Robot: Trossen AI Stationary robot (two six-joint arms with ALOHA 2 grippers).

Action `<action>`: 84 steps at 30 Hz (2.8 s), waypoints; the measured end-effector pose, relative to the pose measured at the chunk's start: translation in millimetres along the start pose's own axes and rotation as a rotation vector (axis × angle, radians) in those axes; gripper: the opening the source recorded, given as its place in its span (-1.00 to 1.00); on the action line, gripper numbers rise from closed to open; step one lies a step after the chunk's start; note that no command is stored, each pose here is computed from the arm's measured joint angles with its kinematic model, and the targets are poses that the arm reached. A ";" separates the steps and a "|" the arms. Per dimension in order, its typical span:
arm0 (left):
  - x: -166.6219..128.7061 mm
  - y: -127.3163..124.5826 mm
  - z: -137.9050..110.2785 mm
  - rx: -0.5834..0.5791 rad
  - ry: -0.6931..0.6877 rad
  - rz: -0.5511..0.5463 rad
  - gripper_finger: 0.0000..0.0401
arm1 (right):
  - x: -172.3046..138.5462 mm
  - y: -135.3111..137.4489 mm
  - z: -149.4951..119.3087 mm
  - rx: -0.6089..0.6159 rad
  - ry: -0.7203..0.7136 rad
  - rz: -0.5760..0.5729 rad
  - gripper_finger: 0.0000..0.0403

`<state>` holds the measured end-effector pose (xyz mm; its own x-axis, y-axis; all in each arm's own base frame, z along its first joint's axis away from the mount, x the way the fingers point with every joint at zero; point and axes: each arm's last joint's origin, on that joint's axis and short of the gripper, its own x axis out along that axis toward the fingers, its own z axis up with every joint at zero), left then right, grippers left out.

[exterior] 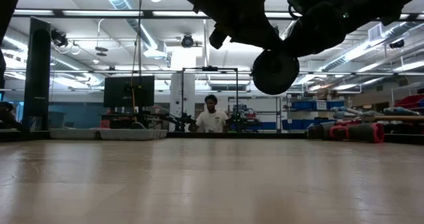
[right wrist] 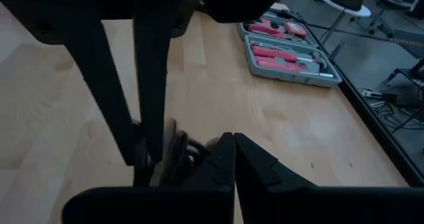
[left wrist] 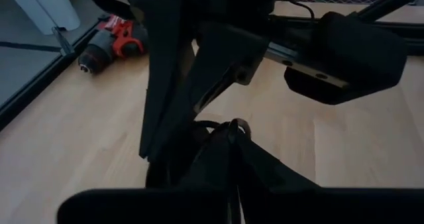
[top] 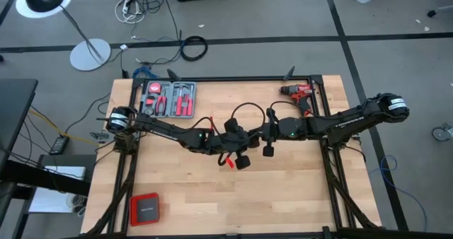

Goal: Coil cords
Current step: Coil the black wire on the spool

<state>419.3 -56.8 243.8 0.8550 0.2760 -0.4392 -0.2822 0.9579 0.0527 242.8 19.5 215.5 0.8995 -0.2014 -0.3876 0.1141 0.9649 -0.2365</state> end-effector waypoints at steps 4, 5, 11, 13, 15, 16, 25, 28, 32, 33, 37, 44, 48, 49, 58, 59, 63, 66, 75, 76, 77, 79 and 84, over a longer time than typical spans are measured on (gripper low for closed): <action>0.0 -0.1 0.2 -0.001 -0.001 -0.003 -0.92 | 0.0 0.1 0.8 0.001 -0.008 0.006 -1.00; 0.0 -0.1 0.0 -0.001 0.001 -0.003 -0.92 | 0.0 0.3 0.8 -0.002 -0.009 0.012 -1.00; 0.0 -0.2 -0.3 0.000 0.004 -0.008 -0.92 | -0.1 1.0 0.8 -0.015 -0.011 0.029 -1.00; 0.0 -0.6 -0.7 0.001 0.010 -0.022 -0.92 | -0.1 1.5 0.1 -0.014 -0.005 0.044 -1.00; 0.0 -0.7 -1.6 0.005 0.020 -0.029 -0.92 | -0.2 2.0 -2.5 -0.004 0.021 0.049 -1.00; 0.0 -0.6 -2.3 0.009 0.026 -0.029 -0.92 | -0.5 2.9 -4.8 -0.010 0.045 0.054 -0.99; 3.1 2.7 -6.5 0.073 0.039 0.018 -0.78 | -2.4 2.6 -18.0 -0.009 0.184 -0.006 -0.56; 4.1 3.6 -14.0 0.086 0.066 0.024 -0.59 | -3.0 -0.5 -21.8 0.013 0.223 -0.091 -0.35; 4.6 4.9 -26.2 0.103 0.134 0.019 -0.33 | -4.8 -7.6 -30.7 0.061 0.310 -0.172 -0.15; 4.7 4.8 -28.0 0.097 0.146 0.008 -0.28 | -4.6 -11.2 -33.1 0.087 0.332 -0.188 -0.13; 4.3 6.3 -33.2 0.127 0.177 0.035 -0.16 | -1.0 -30.5 -42.1 0.196 0.399 -0.219 -0.10; 15.1 37.0 -32.8 0.027 0.217 0.101 -0.17 | 2.0 -57.3 -47.8 0.196 0.426 -0.249 -0.17; 23.2 60.8 -28.9 0.036 0.213 0.114 -0.17 | 2.5 -75.8 -53.0 0.292 0.430 -0.224 -0.21; 24.9 66.7 -28.4 0.056 0.217 0.120 -0.17 | 2.5 -81.6 -54.3 0.330 0.423 -0.204 -0.22; 48.7 131.0 -31.7 -0.156 0.241 -0.122 -0.18 | -3.5 -121.0 -65.1 0.553 0.357 -0.038 -0.34; 51.3 138.7 -33.7 -0.192 0.248 -0.132 -0.18 | -4.4 -123.9 -66.2 0.568 0.353 -0.032 -0.35; 60.0 169.1 -38.6 -0.335 0.244 -0.164 -0.18 | -8.5 -137.6 -71.8 0.621 0.339 -0.040 -0.35; 68.5 187.0 -45.3 -0.430 0.235 -0.218 -0.18 | -9.4 -145.0 -77.4 0.670 0.331 0.010 -0.36; 83.2 220.7 -62.0 -0.623 0.238 -0.390 -0.18 | 9.0 -157.6 -105.9 0.773 0.383 0.071 -0.36; 83.0 222.4 -62.0 -0.639 0.239 -0.388 -0.18 | 11.1 -159.2 -108.6 0.781 0.379 0.080 -0.36; 82.9 223.3 -61.8 -0.650 0.239 -0.386 -0.18 | 12.9 -161.1 -111.5 0.790 0.375 0.087 -0.36; 82.8 225.3 -62.0 -0.667 0.241 -0.380 -0.18 | 17.6 -164.8 -116.8 0.805 0.358 0.102 -0.36; 82.5 228.0 -62.0 -0.677 0.239 -0.381 -0.18 | 26.9 -171.1 -124.4 0.860 0.296 0.164 -0.36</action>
<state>398.5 179.5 164.1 0.8511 -0.1568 -0.5010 -0.2582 0.7059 -0.6596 195.0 -171.9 134.7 0.8011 0.0286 -0.5979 0.3751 0.7544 0.5387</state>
